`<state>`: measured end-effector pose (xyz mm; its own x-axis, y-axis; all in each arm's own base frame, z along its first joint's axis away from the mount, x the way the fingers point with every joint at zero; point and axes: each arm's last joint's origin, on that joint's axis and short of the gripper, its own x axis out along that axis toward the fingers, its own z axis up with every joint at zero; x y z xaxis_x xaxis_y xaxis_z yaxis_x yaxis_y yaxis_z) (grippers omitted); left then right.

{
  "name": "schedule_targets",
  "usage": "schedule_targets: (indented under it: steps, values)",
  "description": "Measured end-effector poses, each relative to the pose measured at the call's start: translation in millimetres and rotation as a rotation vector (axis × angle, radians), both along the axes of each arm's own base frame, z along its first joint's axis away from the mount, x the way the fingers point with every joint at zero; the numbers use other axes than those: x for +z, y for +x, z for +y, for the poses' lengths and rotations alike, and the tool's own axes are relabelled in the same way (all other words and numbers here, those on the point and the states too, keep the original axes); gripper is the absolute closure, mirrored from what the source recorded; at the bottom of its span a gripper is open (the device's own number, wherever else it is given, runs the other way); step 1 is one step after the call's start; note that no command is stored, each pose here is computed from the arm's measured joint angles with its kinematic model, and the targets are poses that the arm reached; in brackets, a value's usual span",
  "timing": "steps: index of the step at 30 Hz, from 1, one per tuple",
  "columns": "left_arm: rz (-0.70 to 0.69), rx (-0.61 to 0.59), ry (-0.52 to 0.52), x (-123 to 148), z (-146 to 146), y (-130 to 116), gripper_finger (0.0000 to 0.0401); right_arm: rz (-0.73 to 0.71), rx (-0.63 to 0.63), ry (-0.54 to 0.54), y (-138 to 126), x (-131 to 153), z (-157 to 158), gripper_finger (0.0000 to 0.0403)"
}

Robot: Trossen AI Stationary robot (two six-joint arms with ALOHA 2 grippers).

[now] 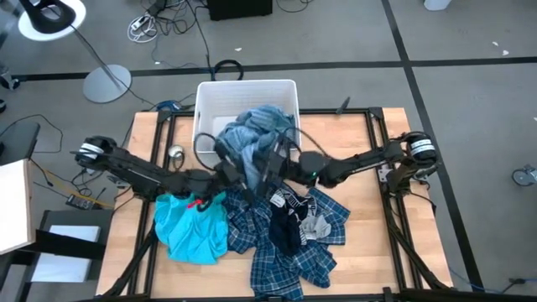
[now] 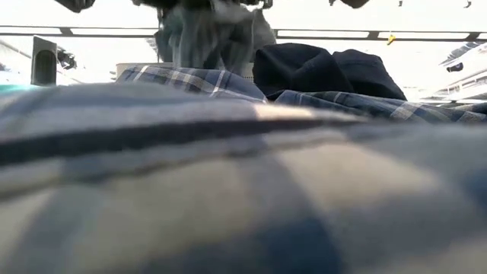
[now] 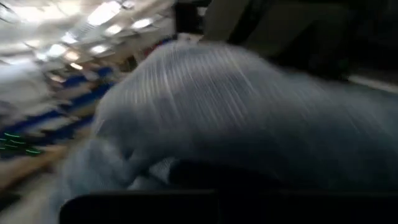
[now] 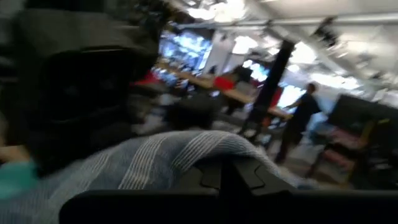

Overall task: Sort clothes
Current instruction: Put the light blue shirt into the white bin

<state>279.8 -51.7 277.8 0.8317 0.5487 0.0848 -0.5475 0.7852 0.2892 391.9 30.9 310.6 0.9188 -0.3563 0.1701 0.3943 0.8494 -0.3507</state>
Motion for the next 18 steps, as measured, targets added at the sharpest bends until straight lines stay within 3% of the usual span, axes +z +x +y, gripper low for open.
schedule_targets:
  steps: [5,9,12,18]
  values:
    - [-0.002,0.212,0.089,42,23,-18,0.0401,-0.016,-0.078,-0.013,2,39,-38,0.0403]
    - [0.036,0.351,0.075,59,51,-34,0.0401,0.04,-0.139,0.076,4,61,-78,0.0403]
    - [0.058,0.426,0.017,59,70,-47,0.0401,0.122,-0.145,0.225,-2,68,-112,0.0403]
    - [0.084,0.529,-0.182,47,98,-78,0.0401,0.295,-0.167,0.644,-29,54,-177,0.0403]
